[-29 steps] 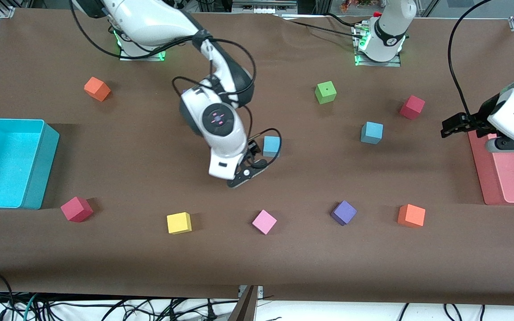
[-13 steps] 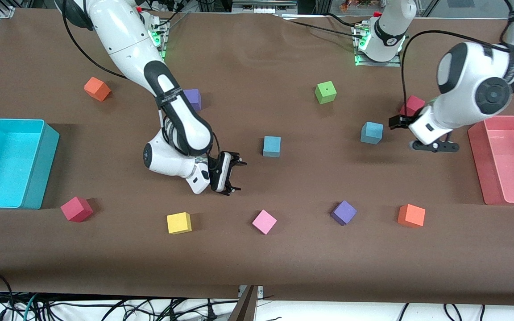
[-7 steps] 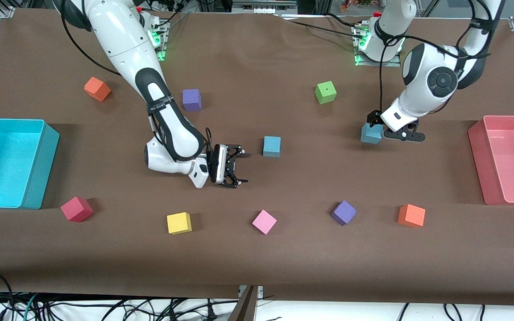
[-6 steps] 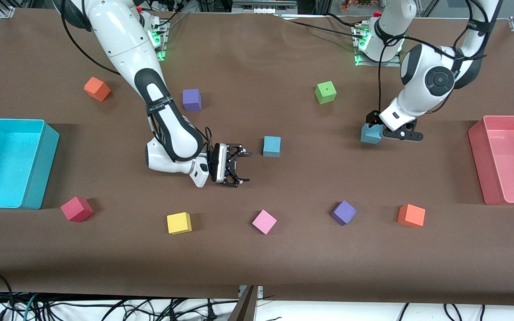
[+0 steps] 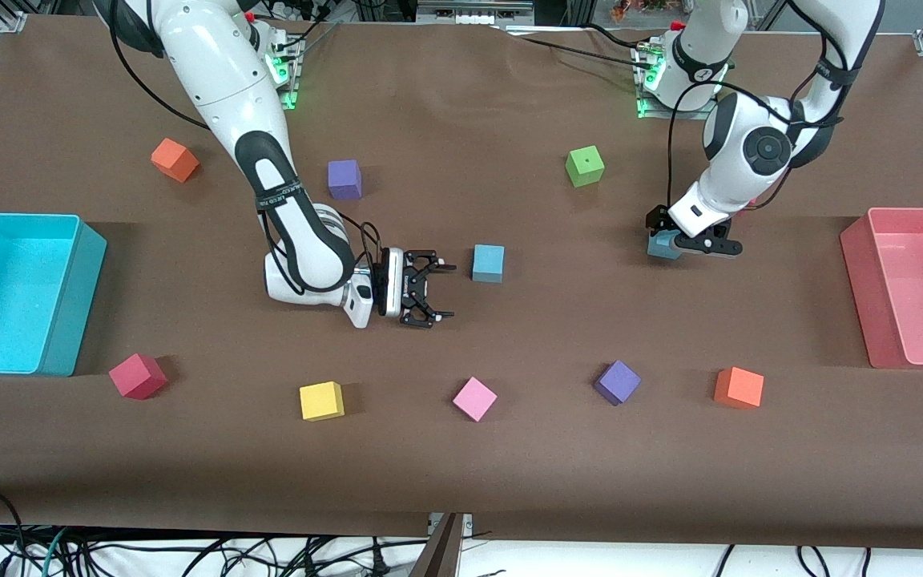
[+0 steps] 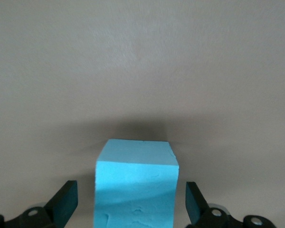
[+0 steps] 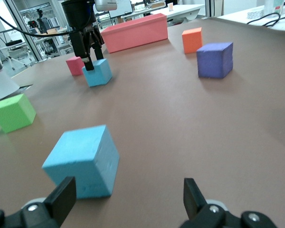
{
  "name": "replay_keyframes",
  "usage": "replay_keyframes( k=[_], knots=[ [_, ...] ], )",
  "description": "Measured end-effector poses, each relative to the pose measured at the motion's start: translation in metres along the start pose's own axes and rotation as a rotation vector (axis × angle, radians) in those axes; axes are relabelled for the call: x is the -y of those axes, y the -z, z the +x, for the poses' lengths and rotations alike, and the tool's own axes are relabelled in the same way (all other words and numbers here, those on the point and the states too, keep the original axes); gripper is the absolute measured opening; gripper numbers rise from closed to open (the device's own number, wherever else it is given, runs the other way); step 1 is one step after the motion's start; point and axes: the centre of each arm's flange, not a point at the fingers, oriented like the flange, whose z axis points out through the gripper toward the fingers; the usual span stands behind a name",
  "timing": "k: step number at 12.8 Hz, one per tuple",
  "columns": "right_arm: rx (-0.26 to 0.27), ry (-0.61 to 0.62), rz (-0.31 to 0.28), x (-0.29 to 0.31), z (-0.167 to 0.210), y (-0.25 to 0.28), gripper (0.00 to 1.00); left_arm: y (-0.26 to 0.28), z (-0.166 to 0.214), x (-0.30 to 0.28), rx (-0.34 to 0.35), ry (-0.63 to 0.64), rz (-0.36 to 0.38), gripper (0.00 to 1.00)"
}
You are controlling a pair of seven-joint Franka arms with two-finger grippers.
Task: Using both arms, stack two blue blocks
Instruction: 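Close the left gripper on the second light blue cube and lift it, then carry the held cube with the left gripper over the placed light blue cube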
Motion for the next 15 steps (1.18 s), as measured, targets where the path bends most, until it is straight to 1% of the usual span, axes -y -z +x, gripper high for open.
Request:
replay_keyframes(
  k=[1,3,4,5,6,9,10,13,15],
  knots=[
    [-0.005,0.002,-0.004,0.002,-0.006,0.000,1.00,-0.006,-0.002,0.000,-0.001,0.000,-0.003,1.00],
    [-0.046,-0.001,-0.004,0.005,-0.014,-0.005,1.00,-0.010,-0.003,0.000,-0.003,0.000,-0.004,0.97],
    [-0.061,-0.003,-0.003,0.006,-0.016,-0.007,1.00,-0.009,-0.002,0.000,-0.006,0.000,-0.005,0.88],
    [-0.068,-0.005,-0.004,0.007,-0.016,-0.009,1.00,-0.009,-0.002,0.000,-0.010,0.000,-0.005,0.73],
    [-0.073,-0.007,-0.005,0.008,-0.015,-0.010,1.00,-0.007,0.000,0.000,-0.015,0.000,-0.005,0.63],
    [-0.094,-0.014,-0.007,0.012,-0.012,-0.017,1.00,0.007,0.006,-0.001,-0.044,-0.002,-0.002,0.61],
    [-0.101,-0.019,-0.008,0.014,-0.011,-0.020,1.00,0.015,0.009,-0.005,-0.040,-0.010,0.001,0.61],
    [-0.105,-0.021,-0.007,0.016,-0.011,-0.024,1.00,0.054,0.022,-0.025,0.023,-0.026,0.017,0.61],
    [-0.105,-0.021,-0.008,0.016,-0.011,-0.024,1.00,0.085,0.034,-0.065,0.052,0.009,0.029,0.61]
  ],
)
